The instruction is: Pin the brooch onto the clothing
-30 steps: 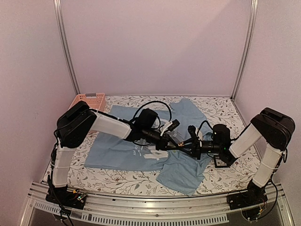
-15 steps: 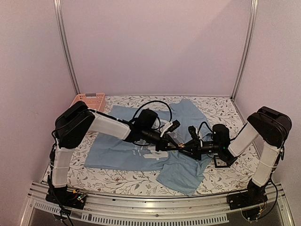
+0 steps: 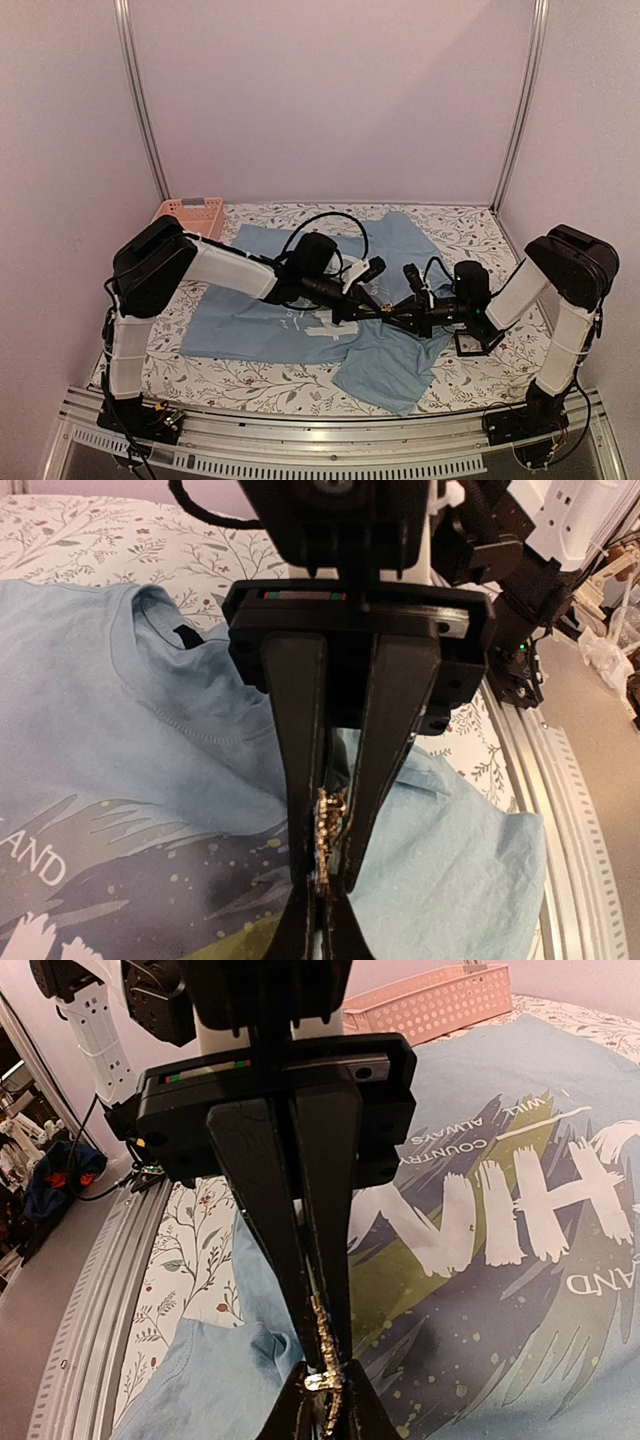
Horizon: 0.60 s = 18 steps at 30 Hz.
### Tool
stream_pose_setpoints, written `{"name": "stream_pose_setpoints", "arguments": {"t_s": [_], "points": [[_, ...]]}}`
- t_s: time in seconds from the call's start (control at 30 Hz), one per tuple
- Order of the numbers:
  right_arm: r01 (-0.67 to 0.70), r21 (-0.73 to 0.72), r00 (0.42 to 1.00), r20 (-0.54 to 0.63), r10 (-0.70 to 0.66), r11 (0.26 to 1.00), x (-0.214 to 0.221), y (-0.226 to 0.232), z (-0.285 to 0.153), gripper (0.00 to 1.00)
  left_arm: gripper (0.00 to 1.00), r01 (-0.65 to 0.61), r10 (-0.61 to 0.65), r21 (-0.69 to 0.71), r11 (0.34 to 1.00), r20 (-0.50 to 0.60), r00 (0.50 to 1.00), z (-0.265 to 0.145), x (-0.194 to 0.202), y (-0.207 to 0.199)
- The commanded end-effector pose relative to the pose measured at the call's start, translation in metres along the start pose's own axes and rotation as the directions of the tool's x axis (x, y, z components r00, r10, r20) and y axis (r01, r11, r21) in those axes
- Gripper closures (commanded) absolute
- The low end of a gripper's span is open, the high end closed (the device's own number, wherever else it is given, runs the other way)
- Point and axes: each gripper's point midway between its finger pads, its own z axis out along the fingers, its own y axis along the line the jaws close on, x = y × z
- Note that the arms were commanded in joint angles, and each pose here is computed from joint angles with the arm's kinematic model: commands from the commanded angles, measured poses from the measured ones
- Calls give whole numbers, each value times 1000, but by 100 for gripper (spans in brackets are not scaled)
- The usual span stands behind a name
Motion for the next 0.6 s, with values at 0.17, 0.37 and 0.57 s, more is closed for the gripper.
{"name": "stream_pose_setpoints", "arguments": {"t_s": [0.17, 0.37, 0.57], "points": [[-18, -6, 999, 41, 18, 1000, -20, -4, -1, 90, 100, -66, 65, 32, 997, 24, 998, -1, -15, -21], [-35, -33, 998, 41, 36, 999, -23, -4, 0, 91, 100, -93, 93, 22, 995, 10, 996, 3, -13, -24], [-81, -43, 996, 35, 83, 996, -24, -9, -1, 94, 100, -119, 119, 22, 993, 1, 993, 5, -9, -29]]}}
